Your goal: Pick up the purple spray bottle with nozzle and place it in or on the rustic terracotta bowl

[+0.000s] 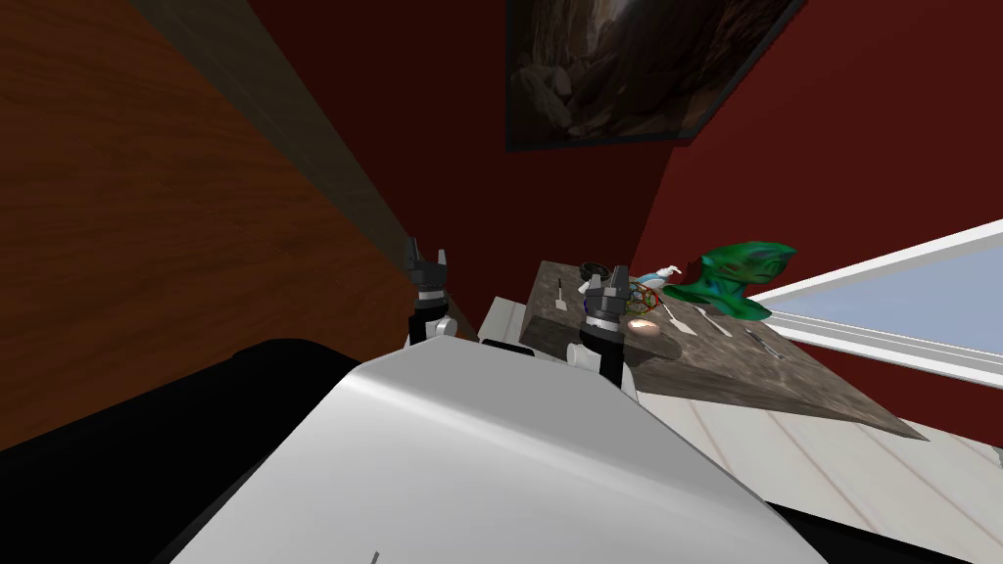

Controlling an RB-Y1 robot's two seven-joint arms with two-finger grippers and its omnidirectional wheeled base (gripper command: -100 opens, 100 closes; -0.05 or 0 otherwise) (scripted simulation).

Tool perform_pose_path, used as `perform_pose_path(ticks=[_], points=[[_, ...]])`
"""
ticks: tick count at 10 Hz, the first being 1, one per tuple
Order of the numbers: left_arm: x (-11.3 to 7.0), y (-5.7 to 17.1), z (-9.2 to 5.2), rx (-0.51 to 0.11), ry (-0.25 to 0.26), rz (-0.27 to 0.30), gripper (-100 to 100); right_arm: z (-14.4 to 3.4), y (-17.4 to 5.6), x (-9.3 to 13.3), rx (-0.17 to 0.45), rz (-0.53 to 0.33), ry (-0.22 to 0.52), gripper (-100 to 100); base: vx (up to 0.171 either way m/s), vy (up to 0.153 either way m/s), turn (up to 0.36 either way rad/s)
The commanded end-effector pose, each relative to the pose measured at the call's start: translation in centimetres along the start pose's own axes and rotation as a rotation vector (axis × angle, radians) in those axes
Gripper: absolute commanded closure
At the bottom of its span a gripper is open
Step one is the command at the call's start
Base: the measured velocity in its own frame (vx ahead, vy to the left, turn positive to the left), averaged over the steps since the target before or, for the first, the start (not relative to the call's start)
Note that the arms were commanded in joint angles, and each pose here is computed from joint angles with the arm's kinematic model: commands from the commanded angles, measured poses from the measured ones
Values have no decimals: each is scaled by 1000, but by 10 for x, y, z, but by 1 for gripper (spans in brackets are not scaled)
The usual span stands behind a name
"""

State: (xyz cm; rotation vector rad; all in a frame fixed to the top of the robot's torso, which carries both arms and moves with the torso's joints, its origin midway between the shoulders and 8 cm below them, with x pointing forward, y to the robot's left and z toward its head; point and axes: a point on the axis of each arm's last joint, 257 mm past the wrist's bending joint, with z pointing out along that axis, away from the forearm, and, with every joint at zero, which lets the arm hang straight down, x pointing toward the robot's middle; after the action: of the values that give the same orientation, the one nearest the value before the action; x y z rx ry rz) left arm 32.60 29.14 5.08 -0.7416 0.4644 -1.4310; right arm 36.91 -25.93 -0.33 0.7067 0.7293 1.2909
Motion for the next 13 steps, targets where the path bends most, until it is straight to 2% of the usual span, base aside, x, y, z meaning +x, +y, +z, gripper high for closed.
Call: perform_pose_path(ticks=[1, 6, 7, 8, 12, 13], points=[[0, 0, 0, 0, 0, 0, 0, 0, -4, 0, 14, -2, 25, -100, 2, -7, -22], [0, 0, 0, 0, 0, 0, 0, 1, -36, -12, 121, 57, 58, -100, 3, -19, -40], [0, 0, 0, 0, 0, 0, 0, 1, -44, -16, 150, 82, 53, -100, 0, -16, -48], [0, 0, 0, 0, 0, 0, 0, 0, -44, -16, 151, 82, 53, -100, 0, -8, -16], [0, 0, 0, 0, 0, 0, 0, -2, -81, -39, 279, 212, 0, -100, 0, -4, -51], [0, 0, 0, 0, 0, 0, 0, -3, -83, -39, 288, 212, -2, -100, 0, -1, -14]])
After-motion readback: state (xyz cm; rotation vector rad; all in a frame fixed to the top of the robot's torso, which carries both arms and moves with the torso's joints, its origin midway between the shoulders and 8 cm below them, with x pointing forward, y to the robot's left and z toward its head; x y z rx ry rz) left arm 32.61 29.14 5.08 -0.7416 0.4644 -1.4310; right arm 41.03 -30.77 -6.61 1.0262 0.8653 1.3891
